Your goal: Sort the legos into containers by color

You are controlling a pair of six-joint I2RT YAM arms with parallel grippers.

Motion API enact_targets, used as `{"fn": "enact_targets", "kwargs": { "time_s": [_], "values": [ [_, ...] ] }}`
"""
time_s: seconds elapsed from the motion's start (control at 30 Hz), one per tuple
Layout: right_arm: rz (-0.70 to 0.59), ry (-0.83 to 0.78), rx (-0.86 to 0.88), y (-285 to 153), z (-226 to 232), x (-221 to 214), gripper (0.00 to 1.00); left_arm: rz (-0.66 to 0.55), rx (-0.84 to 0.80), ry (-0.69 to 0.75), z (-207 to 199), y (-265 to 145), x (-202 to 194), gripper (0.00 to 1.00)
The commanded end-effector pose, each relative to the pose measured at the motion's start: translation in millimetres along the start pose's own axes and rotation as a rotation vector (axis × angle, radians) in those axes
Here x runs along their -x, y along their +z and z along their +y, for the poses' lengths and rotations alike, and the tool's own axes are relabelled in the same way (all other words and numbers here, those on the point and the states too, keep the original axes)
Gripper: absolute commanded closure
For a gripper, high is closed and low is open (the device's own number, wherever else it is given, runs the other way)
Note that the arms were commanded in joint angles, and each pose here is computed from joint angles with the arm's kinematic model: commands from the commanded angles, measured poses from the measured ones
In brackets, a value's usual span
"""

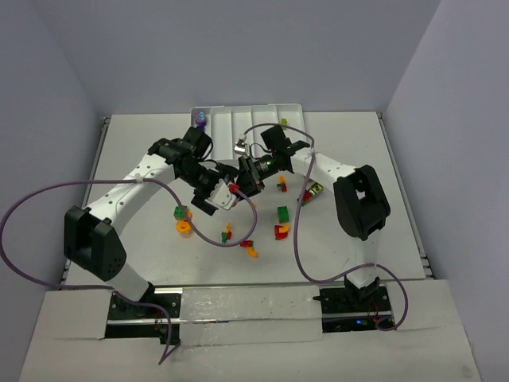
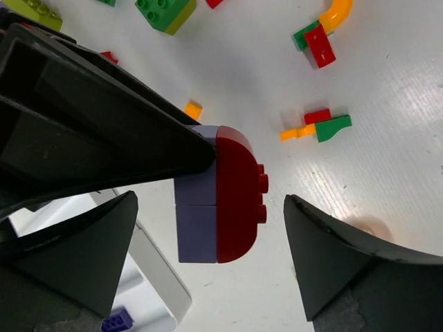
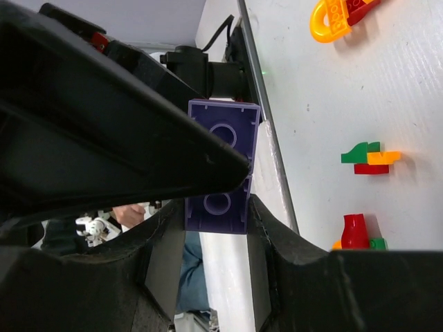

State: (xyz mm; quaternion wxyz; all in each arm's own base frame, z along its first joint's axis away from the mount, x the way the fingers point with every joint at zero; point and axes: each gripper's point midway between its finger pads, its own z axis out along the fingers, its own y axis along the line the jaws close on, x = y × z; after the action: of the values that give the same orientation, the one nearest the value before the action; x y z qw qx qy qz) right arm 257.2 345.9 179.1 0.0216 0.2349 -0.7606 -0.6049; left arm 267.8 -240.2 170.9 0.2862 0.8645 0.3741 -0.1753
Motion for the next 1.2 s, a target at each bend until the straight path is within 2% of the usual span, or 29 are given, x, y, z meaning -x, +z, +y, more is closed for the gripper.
{"fn": "enact_targets", "kwargs": {
  "time_s": [0.0,0.1,0.17,0.27,0.33,0.43,0.47,0.5,0.57,0.63,0.7,0.83,1.0,1.17],
  "values": [
    [-0.003,-0.020,0.025,-2.1,7.1,2.8,1.00,-0.023,0.095,-0.058,23.3,-11.4,12.5,0.01],
    [-0.031,-0.037,0.018,-9.5,7.5,4.3,1.00,-0.057,0.169,-0.143,37.0,-26.9,14.9,0.01],
    [-0.066,-0.050,0.007,-20.9,7.4,7.2,1.00,-0.124,0.247,-0.311,48.7,-49.6,16.3,0.01],
    [-0.120,-0.063,-0.011,-38.9,4.9,14.0,1.00,-0.227,0.350,-0.463,63.4,-80.3,15.5,0.01],
    [-0.173,-0.062,-0.025,-56.3,4.5,21.1,1.00,-0.305,0.437,-0.634,71.4,-106.0,9.3,0.01],
    [-0.267,-0.143,-0.042,-76.1,16.5,37.8,1.00,-0.483,0.498,-0.885,76.9,-127.9,9.7,0.01],
    [-0.298,-0.125,-0.041,-80.6,19.7,39.8,1.00,-0.532,0.502,-0.954,77.3,-130.3,10.9,0.01],
    [-0.347,-0.176,-0.041,-88.7,25.6,49.4,1.00,-0.600,0.460,-1.082,69.4,-124.1,15.9,0.01],
    [-0.430,-0.258,-0.035,-98.3,42.8,61.3,1.00,-0.690,0.470,-1.118,76.2,-126.3,22.0,0.01],
    [-0.470,-0.288,-0.032,-101.6,52.7,66.3,1.00,-0.807,0.410,-1.296,73.0,-121.6,30.0,0.01],
    [-0.522,-0.302,-0.021,-104.0,63.1,73.2,1.00,-0.909,0.423,-1.337,83.8,-125.6,31.7,0.01],
    [-0.570,-0.329,0.006,-101.2,77.4,83.4,1.00,-1.011,0.383,-1.456,91.5,-116.6,23.8,0.03],
    [-0.582,-0.343,0.000,-94.1,81.6,89.6,1.00,-1.080,0.367,-1.406,102.7,-117.4,39.4,0.08],
    [-0.555,-0.343,0.024,-83.5,84.4,88.8,1.00,-1.131,0.380,-1.408,108.1,-119.1,41.6,0.10]
  ]
}}
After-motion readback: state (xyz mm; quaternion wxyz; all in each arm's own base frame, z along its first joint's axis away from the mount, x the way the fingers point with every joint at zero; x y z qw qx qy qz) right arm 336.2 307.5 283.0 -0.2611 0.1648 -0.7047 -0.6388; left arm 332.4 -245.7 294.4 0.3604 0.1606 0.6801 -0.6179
